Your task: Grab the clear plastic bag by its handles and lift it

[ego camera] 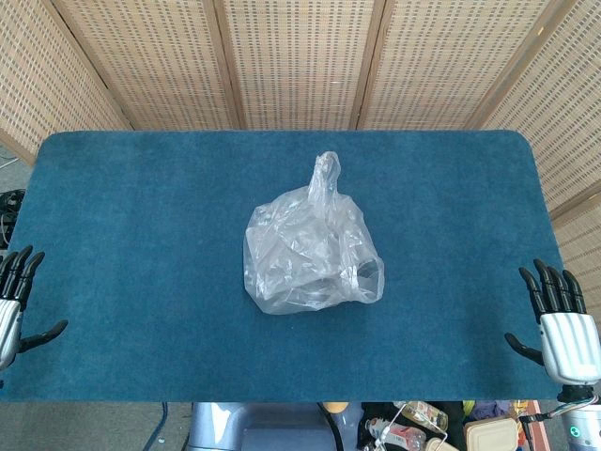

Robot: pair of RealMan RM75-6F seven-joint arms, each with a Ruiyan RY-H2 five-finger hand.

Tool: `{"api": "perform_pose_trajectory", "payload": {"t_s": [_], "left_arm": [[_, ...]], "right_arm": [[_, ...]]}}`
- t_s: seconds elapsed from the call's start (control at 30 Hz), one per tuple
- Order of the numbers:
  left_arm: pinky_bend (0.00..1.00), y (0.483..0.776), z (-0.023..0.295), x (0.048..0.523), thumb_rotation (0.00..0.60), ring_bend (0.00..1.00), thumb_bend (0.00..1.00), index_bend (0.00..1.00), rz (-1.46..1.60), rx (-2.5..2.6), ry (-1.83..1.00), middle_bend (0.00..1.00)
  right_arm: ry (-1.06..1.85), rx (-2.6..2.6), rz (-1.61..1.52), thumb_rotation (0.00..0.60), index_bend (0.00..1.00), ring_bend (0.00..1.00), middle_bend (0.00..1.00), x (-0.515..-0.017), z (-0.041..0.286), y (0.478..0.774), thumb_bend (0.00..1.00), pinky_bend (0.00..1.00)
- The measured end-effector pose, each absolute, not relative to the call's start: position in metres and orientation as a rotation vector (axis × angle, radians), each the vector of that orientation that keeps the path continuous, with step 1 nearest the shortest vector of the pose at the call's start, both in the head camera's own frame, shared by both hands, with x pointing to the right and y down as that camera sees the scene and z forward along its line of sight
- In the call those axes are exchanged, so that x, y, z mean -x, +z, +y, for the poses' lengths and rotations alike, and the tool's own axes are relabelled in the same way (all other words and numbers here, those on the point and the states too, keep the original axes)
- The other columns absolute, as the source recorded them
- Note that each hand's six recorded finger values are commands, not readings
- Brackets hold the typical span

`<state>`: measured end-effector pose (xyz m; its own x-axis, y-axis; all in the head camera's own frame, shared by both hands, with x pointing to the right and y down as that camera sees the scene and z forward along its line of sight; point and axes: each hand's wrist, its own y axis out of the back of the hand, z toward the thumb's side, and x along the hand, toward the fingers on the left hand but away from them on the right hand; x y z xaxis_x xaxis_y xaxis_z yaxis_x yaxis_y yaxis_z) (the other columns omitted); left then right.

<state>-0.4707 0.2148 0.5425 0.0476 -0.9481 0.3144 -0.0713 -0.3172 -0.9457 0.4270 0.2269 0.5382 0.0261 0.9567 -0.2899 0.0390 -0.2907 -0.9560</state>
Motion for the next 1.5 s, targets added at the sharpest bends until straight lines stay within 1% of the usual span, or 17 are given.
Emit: {"api": "perform_pose_trajectory", "payload": {"t_s": [0.33, 0.5, 0.57, 0.67, 0.93, 1.07, 1.17, 1.3, 1.5], "left_arm": [[0.00, 0.548, 0.214, 0.470, 0.600, 0.00, 0.01, 0.00, 1.057, 1.524, -1.408, 0.00], [0.00, 0.545, 0.212, 0.471, 0.600, 0.00, 0.01, 0.00, 1.072, 1.524, -1.398, 0.00], [0.00, 0.542, 0.210, 0.473, 0.600, 0.00, 0.01, 0.00, 1.086, 1.523, -1.394, 0.00], [0.00, 0.543, 0.208, 0.473, 0.600, 0.00, 0.01, 0.00, 1.090, 1.529, -1.401, 0.00], [0.00, 0.542, 0.203, 0.475, 0.600, 0.00, 0.01, 0.00, 1.108, 1.510, -1.423, 0.00], [0.00, 0.544, 0.204, 0.476, 0.600, 0.00, 0.01, 0.00, 1.105, 1.506, -1.443, 0.00], [0.00, 0.546, 0.202, 0.478, 0.600, 0.00, 0.01, 0.00, 1.107, 1.501, -1.453, 0.00], [0.00, 0.546, 0.199, 0.479, 0.600, 0.00, 0.01, 0.00, 1.122, 1.499, -1.455, 0.00], [0.00, 0.547, 0.197, 0.480, 0.600, 0.00, 0.01, 0.00, 1.121, 1.500, -1.456, 0.00]], "right_arm": [[1.397, 1.510, -1.061, 0.600, 0.00, 0.00, 0.00, -0.426, 0.227, 0.542, 0.00, 0.00], [1.358, 1.646, -1.117, 0.600, 0.00, 0.00, 0.00, -0.417, 0.225, 0.546, 0.00, 0.00], [1.333, 1.737, -1.147, 0.600, 0.00, 0.00, 0.02, -0.413, 0.222, 0.548, 0.00, 0.00], [1.271, 1.922, -1.187, 0.600, 0.01, 0.00, 0.04, -0.404, 0.213, 0.551, 0.00, 0.00], [1.067, 2.500, -1.190, 0.600, 0.01, 0.00, 0.05, -0.363, 0.176, 0.555, 0.00, 0.00], [1.012, 2.727, -1.116, 0.600, 0.06, 0.00, 0.09, -0.335, 0.156, 0.559, 0.00, 0.04], [0.987, 2.857, -1.071, 0.600, 0.11, 0.00, 0.13, -0.315, 0.141, 0.564, 0.00, 0.04], [0.951, 2.993, -1.008, 0.600, 0.13, 0.01, 0.15, -0.284, 0.122, 0.571, 0.00, 0.04], [0.930, 3.092, -0.907, 0.600, 0.16, 0.04, 0.19, -0.252, 0.112, 0.576, 0.00, 0.04]]}}
